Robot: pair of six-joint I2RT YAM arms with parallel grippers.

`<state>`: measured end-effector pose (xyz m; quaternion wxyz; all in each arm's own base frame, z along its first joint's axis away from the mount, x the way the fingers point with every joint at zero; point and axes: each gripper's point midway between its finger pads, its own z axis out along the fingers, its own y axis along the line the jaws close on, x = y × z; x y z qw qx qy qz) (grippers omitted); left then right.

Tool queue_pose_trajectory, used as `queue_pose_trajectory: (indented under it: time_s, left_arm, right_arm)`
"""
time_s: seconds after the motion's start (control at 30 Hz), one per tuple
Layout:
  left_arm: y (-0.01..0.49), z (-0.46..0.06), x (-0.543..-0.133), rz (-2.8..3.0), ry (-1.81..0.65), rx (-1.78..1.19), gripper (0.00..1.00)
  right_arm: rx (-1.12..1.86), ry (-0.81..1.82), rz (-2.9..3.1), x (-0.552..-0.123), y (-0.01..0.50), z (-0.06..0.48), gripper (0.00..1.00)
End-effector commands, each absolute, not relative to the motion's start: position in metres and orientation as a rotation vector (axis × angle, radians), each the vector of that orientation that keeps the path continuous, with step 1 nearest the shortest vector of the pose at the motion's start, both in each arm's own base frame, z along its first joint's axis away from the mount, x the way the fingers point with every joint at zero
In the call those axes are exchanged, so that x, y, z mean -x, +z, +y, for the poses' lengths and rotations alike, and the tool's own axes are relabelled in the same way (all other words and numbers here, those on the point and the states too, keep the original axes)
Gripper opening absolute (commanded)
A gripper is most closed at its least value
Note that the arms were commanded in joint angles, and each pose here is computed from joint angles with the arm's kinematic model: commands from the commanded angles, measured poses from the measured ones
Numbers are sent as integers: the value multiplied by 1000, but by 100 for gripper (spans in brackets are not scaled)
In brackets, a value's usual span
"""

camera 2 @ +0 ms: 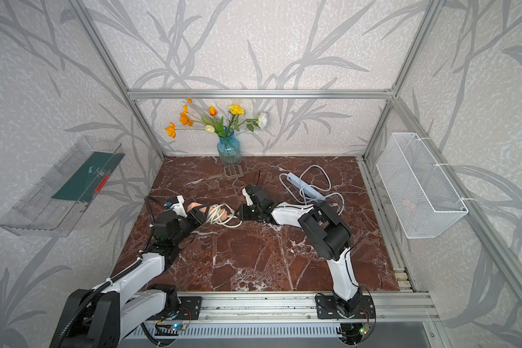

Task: Wrap the cord around the power strip
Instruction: Place the power strip at the center of the board.

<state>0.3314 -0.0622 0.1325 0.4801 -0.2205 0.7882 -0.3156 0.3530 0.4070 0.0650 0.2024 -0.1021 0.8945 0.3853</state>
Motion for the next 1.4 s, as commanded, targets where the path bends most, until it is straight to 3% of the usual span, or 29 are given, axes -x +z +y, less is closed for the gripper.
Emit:
queue_pose_trajectory:
  time_s: [0.0,0.1,0.2,0.47,0.53,0.7,0.87,1.17,1.37]
  left_arm:
    - [68,-29,-308,2104,-514,703,0]
    - [55,-22,-304,2145,-467,759,7]
    - [39,-12,-297,2198,-408,841,26]
    - [40,7,-289,2235,-315,939,54]
    - [47,11,-286,2237,-286,942,71]
    - [67,24,-277,2246,-175,938,94]
    - [93,31,-276,2228,-124,913,100]
    - [165,59,-282,2161,78,838,100]
    - [219,40,-314,2169,30,551,100]
  right_arm:
    - [313,1003,2551,-351,53,403,34]
    - [380,997,2521,-355,62,411,37]
    - [400,1007,2503,-357,67,417,39]
    - [426,1029,2454,-359,79,424,40]
    - [438,1024,2442,-360,84,423,41]
    - [450,1017,2438,-359,87,423,41]
    - [459,1008,2423,-359,94,420,41]
    - [441,876,2407,-368,115,387,49]
    - [263,485,2518,-383,126,275,51]
